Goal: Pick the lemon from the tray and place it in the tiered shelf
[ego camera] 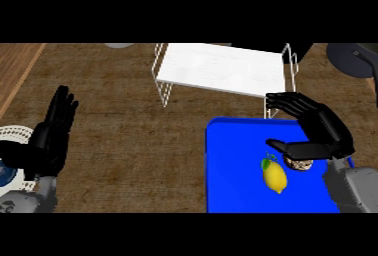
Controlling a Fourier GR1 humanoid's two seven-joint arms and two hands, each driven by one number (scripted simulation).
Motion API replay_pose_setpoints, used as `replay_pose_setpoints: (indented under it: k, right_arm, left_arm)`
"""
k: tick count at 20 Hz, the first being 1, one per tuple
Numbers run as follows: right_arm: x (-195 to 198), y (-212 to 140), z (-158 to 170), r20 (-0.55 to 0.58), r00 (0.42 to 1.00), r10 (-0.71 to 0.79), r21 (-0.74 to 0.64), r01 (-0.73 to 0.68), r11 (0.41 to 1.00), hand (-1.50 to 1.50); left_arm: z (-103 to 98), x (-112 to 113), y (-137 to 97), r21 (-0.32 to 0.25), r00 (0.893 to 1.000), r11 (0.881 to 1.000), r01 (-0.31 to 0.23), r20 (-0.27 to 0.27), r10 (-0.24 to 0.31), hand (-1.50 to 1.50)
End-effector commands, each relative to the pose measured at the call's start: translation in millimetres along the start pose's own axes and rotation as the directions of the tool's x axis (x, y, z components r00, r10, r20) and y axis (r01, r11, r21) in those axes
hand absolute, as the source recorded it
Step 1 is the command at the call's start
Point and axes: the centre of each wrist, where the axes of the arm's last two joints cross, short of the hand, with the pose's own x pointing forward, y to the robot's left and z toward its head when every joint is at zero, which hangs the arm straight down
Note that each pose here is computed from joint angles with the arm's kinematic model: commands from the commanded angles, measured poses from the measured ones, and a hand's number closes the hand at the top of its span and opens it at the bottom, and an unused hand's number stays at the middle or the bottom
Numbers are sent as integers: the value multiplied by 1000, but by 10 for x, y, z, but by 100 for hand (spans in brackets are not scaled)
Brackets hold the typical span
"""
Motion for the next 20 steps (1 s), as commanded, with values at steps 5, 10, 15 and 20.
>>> replay_pose_setpoints:
  k: [5, 10, 15, 20]
  right_arm:
    - [654, -495, 182, 44, 993, 113, 282, -121, 952, -150]
    - [1059, -314, 149, 23, 896, 443, 484, -398, 779, -150]
    - [1583, 18, 123, 104, 651, 752, 492, -690, 530, -150]
    - [1640, 465, 204, 87, 438, 895, 482, -804, 347, -150]
  left_arm:
    - [100, 117, -6, 1, 1000, 1000, 10, -29, -10, 0]
    - [115, 72, 31, 8, 1000, 1000, 15, -23, -15, 0]
    - [31, 184, -43, 22, 999, 999, 23, -32, -22, 0]
    - [75, 146, -112, 3, 1000, 1000, 24, -16, -24, 0]
